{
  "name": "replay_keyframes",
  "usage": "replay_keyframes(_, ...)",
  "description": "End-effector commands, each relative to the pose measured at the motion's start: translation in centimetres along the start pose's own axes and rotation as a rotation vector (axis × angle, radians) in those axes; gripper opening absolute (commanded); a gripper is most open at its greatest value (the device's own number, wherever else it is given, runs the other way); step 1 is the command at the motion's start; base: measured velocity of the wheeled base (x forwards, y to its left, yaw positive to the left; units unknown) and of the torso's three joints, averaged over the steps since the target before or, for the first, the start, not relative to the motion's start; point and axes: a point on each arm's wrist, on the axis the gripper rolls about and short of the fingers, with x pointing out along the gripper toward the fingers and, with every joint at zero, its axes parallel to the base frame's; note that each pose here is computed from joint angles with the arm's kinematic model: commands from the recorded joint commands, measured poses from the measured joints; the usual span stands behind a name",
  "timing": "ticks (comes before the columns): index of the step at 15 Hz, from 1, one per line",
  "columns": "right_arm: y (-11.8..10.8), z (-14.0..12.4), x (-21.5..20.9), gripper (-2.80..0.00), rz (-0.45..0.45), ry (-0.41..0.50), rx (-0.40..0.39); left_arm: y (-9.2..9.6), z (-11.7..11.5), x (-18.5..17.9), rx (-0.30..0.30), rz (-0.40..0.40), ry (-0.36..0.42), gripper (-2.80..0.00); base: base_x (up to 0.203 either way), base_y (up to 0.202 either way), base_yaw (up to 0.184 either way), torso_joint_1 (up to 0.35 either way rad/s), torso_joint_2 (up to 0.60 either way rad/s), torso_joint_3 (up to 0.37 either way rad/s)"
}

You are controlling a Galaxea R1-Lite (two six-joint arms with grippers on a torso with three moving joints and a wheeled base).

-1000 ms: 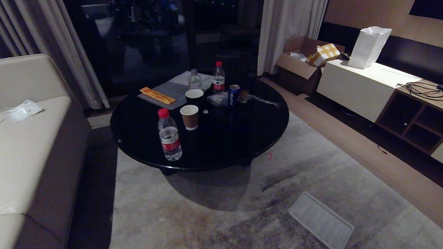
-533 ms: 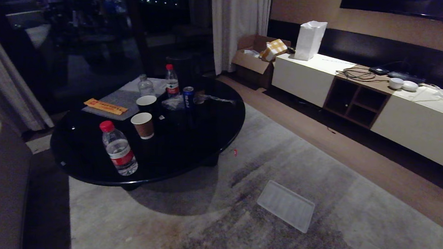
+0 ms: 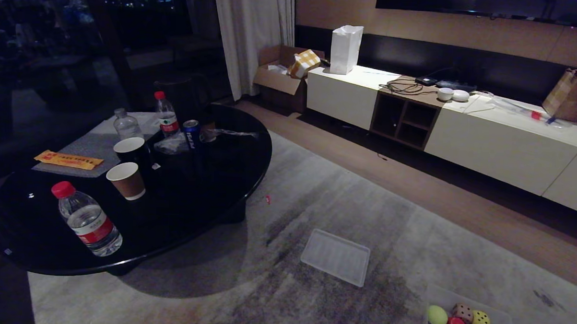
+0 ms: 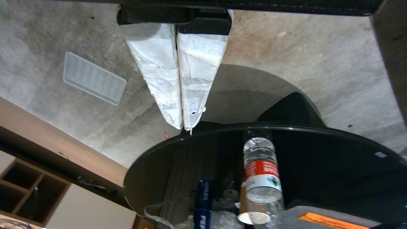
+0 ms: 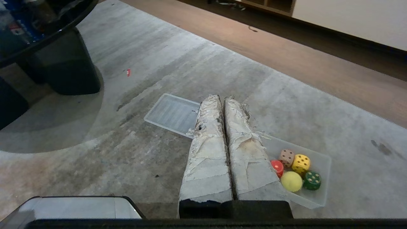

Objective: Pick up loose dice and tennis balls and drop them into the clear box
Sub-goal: Close the lid

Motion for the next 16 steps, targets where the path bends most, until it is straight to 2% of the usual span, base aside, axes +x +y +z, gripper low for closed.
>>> replay_keyframes(1, 0.0, 0.0, 0.01, -2.8, 0.001, 0.002, 0.0, 0.0, -0.03, 0.02, 0.0, 0.001, 0.002, -2.8, 0.0, 0.0, 0.0, 0.0, 0.0, 0.0)
replay_keyframes(6, 0.0, 0.0, 0.01, -2.8, 0.001, 0.002, 0.0, 0.01, -0.03, 0.02, -0.007, 0.002, 0.002, -2.8, 0.014, 0.0, -0.001, -0.001, 0.0, 0.001)
replay_keyframes(12, 0.0, 0.0, 0.01, -2.8, 0.001, 0.002, 0.0, 0.01, -0.04, 0.02, -0.01, 0.002, 0.003, -2.8, 0.162, 0.0, -0.001, 0.002, 0.0, 0.004)
replay_keyframes(16, 0.0, 0.0, 0.01, -2.8, 0.001, 0.002, 0.0, 0.01, -0.03, 0.02, -0.01, 0.002, 0.002, -2.8, 0.0, 0.0, 0.0, 0.0, 0.0, 0.0)
